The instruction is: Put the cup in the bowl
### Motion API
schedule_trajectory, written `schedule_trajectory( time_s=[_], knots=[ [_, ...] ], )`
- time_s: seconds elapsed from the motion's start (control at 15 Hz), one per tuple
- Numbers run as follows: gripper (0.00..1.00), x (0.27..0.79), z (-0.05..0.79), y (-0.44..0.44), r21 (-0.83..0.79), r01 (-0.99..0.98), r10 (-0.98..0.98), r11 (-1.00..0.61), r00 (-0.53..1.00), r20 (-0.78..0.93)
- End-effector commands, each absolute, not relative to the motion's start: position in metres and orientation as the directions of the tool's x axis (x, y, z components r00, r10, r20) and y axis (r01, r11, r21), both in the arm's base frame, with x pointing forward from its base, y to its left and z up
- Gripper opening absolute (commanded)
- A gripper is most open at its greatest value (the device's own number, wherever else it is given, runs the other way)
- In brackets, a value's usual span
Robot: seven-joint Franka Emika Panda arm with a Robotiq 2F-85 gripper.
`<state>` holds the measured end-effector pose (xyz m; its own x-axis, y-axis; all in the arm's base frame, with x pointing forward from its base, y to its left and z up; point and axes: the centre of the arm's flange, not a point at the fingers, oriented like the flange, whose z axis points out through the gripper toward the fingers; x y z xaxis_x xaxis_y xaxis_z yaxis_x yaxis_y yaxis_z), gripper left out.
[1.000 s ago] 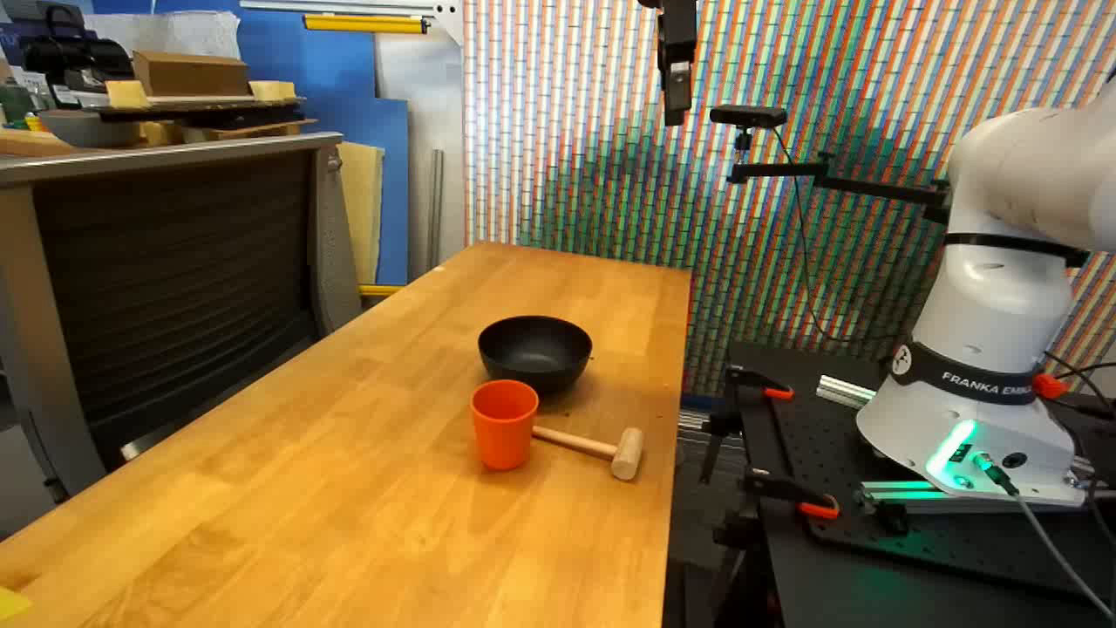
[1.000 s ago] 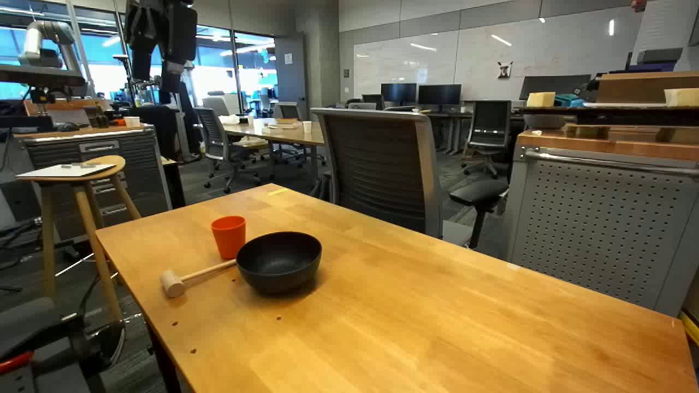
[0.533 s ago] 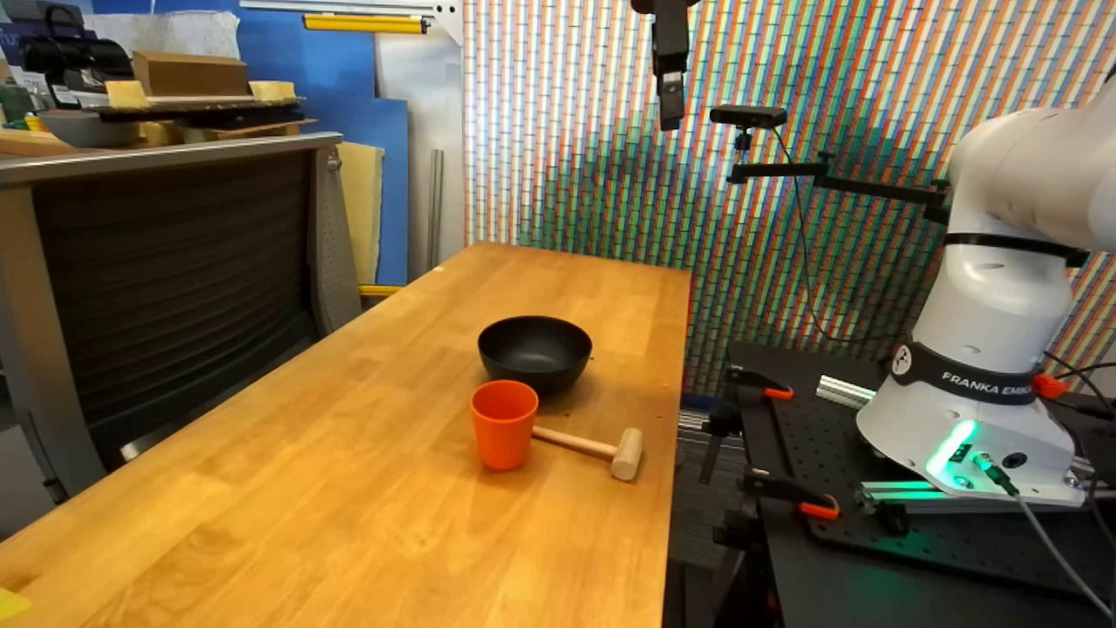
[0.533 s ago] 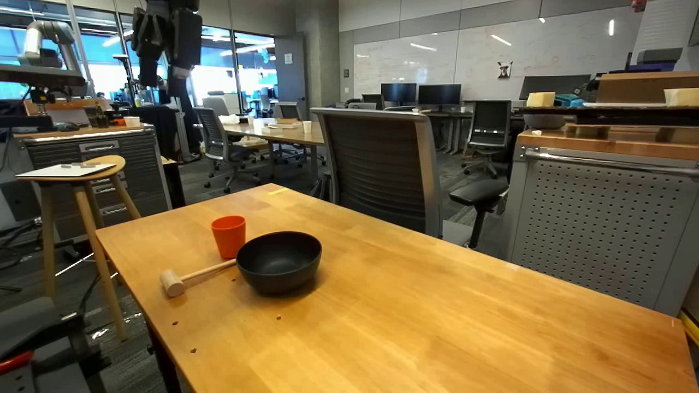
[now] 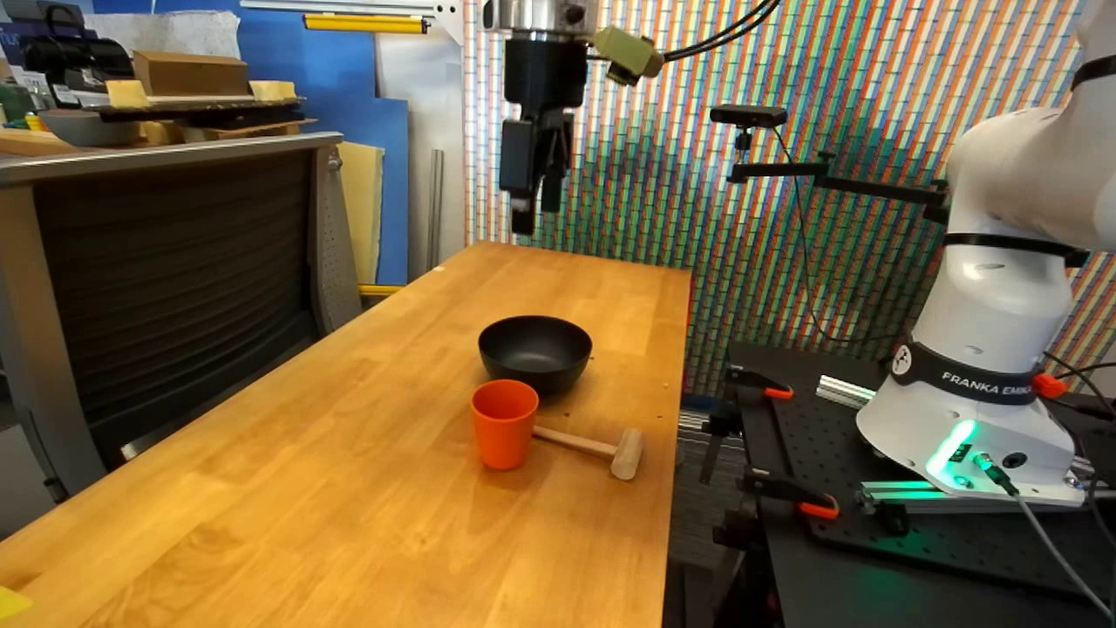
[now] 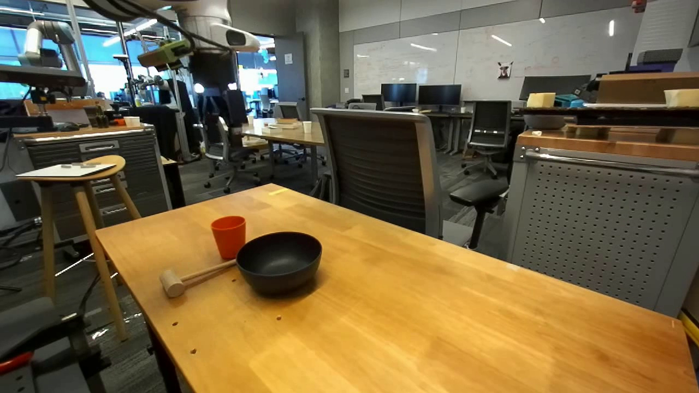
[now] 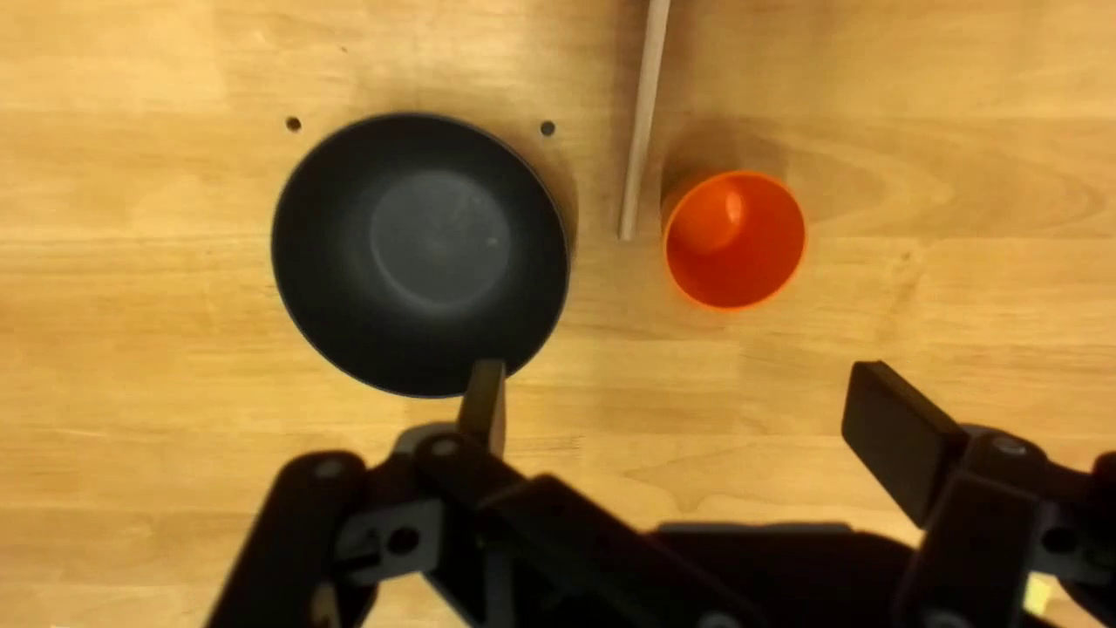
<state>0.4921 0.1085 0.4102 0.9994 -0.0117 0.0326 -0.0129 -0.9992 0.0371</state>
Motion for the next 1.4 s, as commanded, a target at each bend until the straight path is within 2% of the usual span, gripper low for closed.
schedule_trajectory(
  time_s=[0.0, 0.27, 0.8, 0.93, 1.0, 1.07, 1.33],
  knots=[
    [1.00, 0.522, 0.371, 0.135, 0.108, -0.060, -0.052, -0.992, 0.996, 0.070],
    [1.00, 0.524, 0.320, 0.136, 0.176, -0.088, -0.084, -0.980, 0.996, 0.031],
    [1.00, 0.516, 0.232, 0.153, 0.168, -0.154, -0.169, -0.974, 0.983, -0.077],
    [0.93, 0.517, 0.216, 0.156, 0.162, -0.174, -0.189, -0.971, 0.978, -0.082],
    [0.72, 0.517, 0.210, 0.157, 0.164, -0.179, -0.194, -0.970, 0.978, -0.080],
    [0.70, 0.518, 0.205, 0.157, 0.166, -0.184, -0.198, -0.969, 0.978, -0.072],
    [0.36, 0.523, 0.198, 0.154, 0.166, -0.193, -0.205, -0.967, 0.977, -0.060]
  ],
)
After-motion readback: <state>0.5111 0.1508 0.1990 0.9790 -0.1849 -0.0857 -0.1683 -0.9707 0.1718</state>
